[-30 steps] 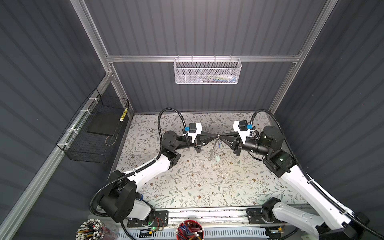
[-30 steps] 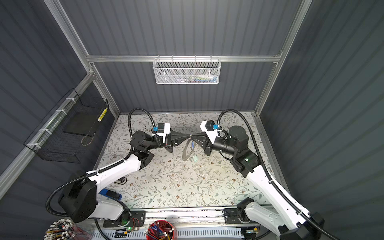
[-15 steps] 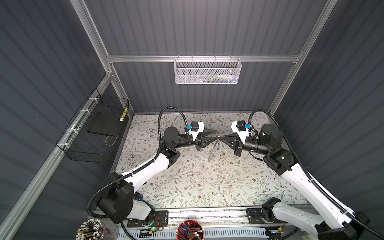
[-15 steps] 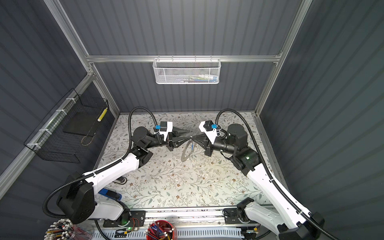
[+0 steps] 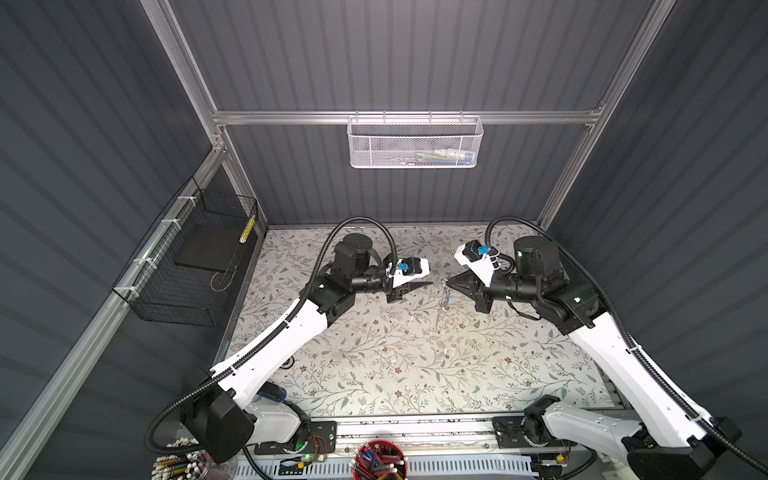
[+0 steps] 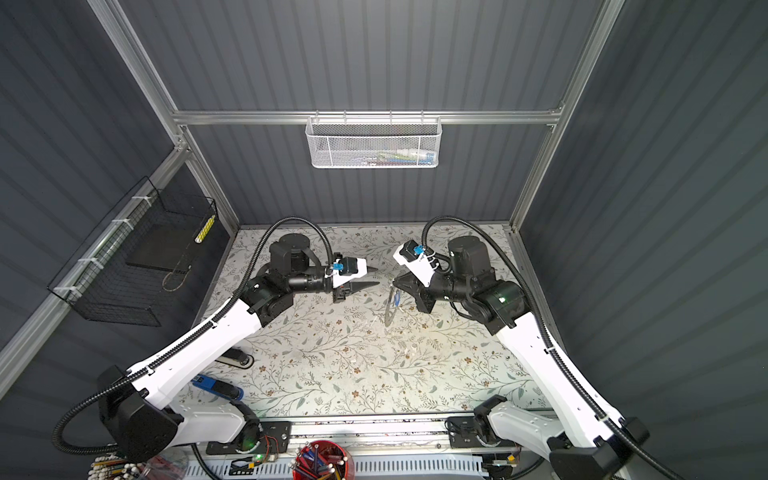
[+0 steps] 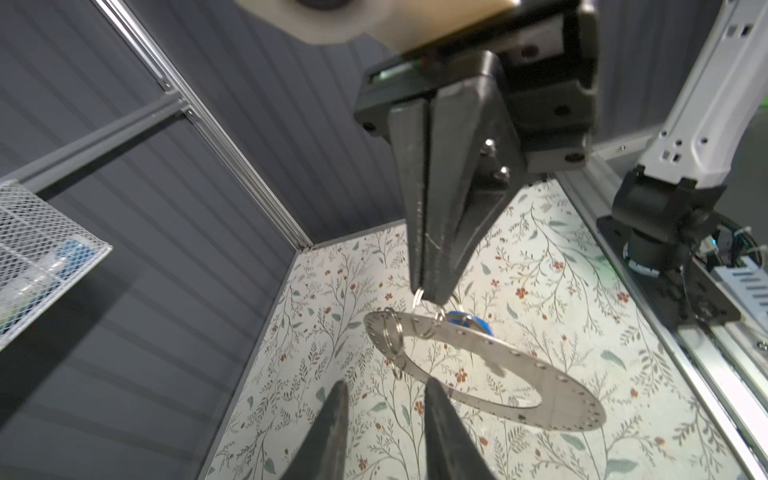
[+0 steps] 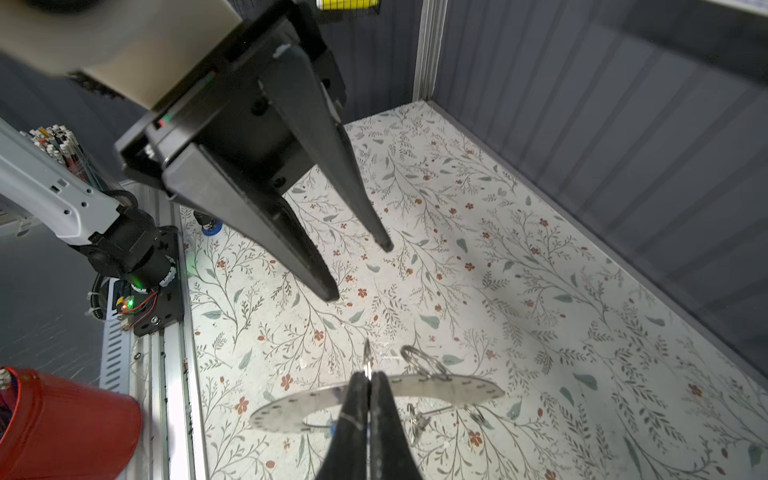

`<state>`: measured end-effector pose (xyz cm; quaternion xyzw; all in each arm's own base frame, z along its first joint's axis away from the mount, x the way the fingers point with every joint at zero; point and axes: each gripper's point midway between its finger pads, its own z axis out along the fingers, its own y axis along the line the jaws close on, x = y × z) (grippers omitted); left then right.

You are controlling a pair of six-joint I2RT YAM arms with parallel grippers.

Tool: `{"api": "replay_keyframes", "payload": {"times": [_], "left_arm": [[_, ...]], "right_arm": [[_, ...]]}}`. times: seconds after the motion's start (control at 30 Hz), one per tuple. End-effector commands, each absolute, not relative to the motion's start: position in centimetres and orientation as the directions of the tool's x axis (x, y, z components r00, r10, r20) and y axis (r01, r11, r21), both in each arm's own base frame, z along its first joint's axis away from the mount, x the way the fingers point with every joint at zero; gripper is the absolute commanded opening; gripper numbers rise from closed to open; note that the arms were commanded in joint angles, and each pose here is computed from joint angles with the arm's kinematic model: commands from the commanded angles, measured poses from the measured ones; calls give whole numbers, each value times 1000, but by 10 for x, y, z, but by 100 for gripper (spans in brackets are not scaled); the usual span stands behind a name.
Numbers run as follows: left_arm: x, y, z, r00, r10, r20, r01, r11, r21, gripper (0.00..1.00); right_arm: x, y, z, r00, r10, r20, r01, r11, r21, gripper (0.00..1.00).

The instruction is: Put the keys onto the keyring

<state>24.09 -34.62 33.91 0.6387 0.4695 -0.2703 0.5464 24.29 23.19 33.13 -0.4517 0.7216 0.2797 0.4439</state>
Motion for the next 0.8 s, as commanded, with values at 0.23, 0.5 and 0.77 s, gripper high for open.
{"api": "replay_keyframes", "payload": {"times": [0.23, 0.5, 0.77], "left_arm": [[231, -361, 334, 533, 420, -735, 821, -46, 569, 28], [235, -364, 324, 521, 454, -723, 829, -67, 555, 26], [234, -369, 319, 509, 450, -734, 842, -83, 533, 25]], "right_arm": [[239, 233, 321, -236, -453, -860, -915, 401, 40, 0], [238, 236, 323, -209, -457, -865, -928, 372, 28, 0], [236, 239, 322, -197, -457, -867, -936, 352, 27, 0]]}}
